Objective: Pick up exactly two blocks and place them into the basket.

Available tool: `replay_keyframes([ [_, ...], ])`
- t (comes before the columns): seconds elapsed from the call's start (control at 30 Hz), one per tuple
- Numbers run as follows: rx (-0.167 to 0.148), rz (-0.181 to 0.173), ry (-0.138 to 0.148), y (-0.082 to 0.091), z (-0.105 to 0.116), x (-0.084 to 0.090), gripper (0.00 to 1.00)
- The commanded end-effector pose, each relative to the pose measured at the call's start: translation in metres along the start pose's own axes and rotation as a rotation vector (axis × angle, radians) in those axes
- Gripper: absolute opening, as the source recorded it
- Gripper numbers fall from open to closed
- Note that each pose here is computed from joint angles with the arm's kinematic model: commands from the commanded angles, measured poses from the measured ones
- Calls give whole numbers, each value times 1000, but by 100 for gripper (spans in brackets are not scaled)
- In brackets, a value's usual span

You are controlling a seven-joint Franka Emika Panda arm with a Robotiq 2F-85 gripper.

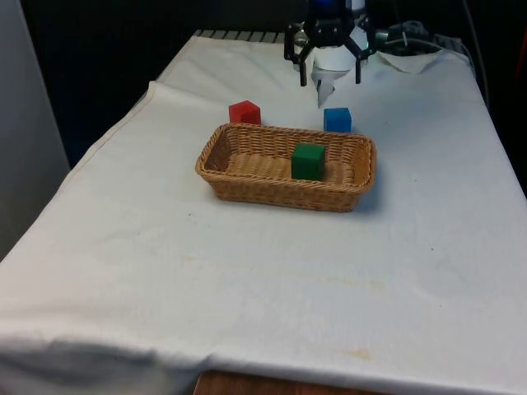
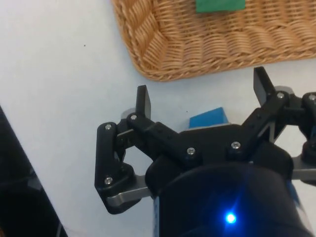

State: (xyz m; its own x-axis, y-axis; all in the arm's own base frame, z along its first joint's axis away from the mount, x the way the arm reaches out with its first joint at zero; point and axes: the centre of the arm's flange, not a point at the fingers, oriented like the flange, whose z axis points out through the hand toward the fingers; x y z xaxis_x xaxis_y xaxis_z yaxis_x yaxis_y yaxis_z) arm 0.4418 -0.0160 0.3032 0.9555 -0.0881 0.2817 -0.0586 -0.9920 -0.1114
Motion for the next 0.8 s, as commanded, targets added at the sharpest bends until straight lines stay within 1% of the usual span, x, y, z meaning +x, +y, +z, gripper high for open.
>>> replay_keyframes([
  [0.0,-5,-7,-6,-1,1,-2,100],
  [0.23,12,-36,-10,-16,0,-10,100],
  [0.3,12,-40,-12,-17,1,-9,100],
  [0.4,10,-55,-19,-20,1,-19,100],
  [0.43,10,-55,-19,-20,1,-19,100],
  [0.57,5,-78,-29,-22,2,-33,100],
  [0.6,28,-73,-24,-26,-2,-30,100],
  [0.63,4,-84,-31,-22,2,-35,100],
  [0.77,-1,-109,-42,-24,2,-48,100],
])
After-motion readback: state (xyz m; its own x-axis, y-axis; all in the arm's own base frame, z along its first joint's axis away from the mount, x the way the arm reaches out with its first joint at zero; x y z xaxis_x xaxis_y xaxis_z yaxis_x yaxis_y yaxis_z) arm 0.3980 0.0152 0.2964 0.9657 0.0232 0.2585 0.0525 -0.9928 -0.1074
